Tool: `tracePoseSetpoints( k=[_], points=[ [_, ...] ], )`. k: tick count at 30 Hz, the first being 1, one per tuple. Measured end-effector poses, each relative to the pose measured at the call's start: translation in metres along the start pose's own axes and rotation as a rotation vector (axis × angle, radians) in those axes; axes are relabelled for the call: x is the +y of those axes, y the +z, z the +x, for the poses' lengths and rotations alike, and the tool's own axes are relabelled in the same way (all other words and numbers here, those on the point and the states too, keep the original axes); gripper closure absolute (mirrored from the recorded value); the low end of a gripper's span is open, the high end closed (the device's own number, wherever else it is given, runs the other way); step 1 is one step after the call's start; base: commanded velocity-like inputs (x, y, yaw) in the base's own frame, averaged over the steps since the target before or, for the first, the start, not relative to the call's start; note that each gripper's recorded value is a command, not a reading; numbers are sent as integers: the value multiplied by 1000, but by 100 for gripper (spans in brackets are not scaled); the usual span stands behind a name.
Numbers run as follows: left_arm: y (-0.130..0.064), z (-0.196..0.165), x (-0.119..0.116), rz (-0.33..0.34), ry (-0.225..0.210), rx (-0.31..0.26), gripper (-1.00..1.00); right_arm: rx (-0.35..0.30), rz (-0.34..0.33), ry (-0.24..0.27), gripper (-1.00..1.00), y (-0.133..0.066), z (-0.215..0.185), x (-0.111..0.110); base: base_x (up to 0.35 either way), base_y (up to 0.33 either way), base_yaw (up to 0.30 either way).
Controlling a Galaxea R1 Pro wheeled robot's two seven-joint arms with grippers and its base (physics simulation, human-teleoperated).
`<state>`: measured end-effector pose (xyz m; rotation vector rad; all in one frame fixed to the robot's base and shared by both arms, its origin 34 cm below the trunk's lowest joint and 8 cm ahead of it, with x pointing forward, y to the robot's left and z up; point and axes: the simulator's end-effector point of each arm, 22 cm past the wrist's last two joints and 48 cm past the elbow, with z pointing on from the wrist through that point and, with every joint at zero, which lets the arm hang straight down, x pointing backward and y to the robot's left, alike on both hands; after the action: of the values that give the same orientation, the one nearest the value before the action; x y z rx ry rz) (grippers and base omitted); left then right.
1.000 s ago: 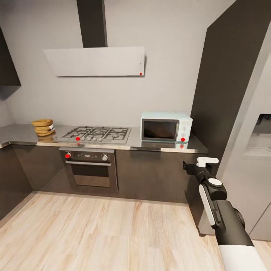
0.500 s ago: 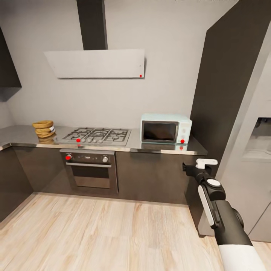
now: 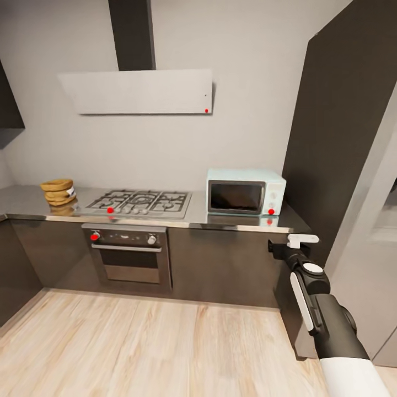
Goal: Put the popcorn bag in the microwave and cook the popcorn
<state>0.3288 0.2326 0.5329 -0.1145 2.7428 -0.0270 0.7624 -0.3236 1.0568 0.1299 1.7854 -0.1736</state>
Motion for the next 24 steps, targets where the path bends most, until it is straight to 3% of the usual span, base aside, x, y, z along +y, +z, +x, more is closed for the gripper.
tracePoseSetpoints(
  k=[12,20,24],
  points=[
    [0,0,1,-1,0,0,-100,-3,24,0,-100,0,0,-5,322,-84,0],
    [0,0,1,-1,0,1,-100,-1,20,-2,-100,1,2,-1,34,-9,-164],
    [0,0,1,-1,0,1,-100,42,14,-7,-100,6,20,3,1,0,-266]
  ],
)
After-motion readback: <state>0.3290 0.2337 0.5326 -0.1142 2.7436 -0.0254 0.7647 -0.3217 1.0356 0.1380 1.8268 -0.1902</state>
